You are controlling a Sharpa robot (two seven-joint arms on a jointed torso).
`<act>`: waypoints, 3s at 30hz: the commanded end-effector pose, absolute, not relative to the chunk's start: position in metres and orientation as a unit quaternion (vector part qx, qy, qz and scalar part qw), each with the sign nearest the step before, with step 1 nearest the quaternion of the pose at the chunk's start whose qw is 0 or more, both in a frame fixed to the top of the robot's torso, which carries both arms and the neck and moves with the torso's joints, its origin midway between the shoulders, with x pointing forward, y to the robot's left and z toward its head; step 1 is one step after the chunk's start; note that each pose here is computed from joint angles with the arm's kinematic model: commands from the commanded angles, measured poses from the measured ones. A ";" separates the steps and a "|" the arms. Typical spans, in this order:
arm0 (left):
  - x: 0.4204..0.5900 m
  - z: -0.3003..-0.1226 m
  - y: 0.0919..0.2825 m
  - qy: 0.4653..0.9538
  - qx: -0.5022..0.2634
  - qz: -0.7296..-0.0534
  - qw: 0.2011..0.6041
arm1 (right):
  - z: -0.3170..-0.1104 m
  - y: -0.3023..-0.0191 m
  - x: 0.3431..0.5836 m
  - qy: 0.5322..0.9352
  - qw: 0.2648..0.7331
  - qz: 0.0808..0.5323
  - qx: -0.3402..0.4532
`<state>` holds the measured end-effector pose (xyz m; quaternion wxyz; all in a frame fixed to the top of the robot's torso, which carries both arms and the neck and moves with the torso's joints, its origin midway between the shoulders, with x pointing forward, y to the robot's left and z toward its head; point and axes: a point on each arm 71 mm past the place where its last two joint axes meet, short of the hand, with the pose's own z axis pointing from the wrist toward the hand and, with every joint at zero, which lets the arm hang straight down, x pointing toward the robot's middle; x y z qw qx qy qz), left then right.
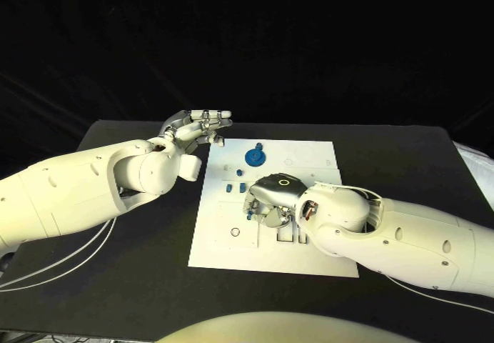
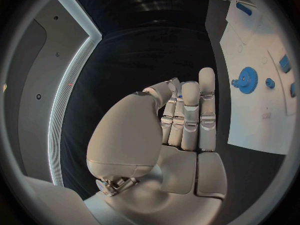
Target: Assemble the parts on the task board
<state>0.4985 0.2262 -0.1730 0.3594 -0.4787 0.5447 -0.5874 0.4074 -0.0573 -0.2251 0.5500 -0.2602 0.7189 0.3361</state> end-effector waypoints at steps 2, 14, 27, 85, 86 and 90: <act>0.498 -0.172 0.224 0.547 -0.472 -0.594 0.353 | -0.232 -0.056 0.406 0.729 0.538 0.315 -0.283; 0.498 -0.173 0.224 0.549 -0.472 -0.593 0.351 | -0.232 -0.057 0.408 0.721 0.556 0.311 -0.272; 0.498 -0.173 0.225 0.554 -0.469 -0.593 0.348 | -0.212 -0.080 0.399 0.691 0.593 0.348 -0.224; 0.498 -0.174 0.225 0.559 -0.468 -0.592 0.344 | -0.193 -0.153 0.442 0.734 0.593 0.231 -0.239; 0.498 -0.175 0.225 0.559 -0.468 -0.592 0.343 | -0.193 -0.153 0.443 0.733 0.595 0.231 -0.237; 0.498 -0.175 0.225 0.560 -0.468 -0.592 0.343 | -0.192 -0.152 0.444 0.725 0.605 0.232 -0.232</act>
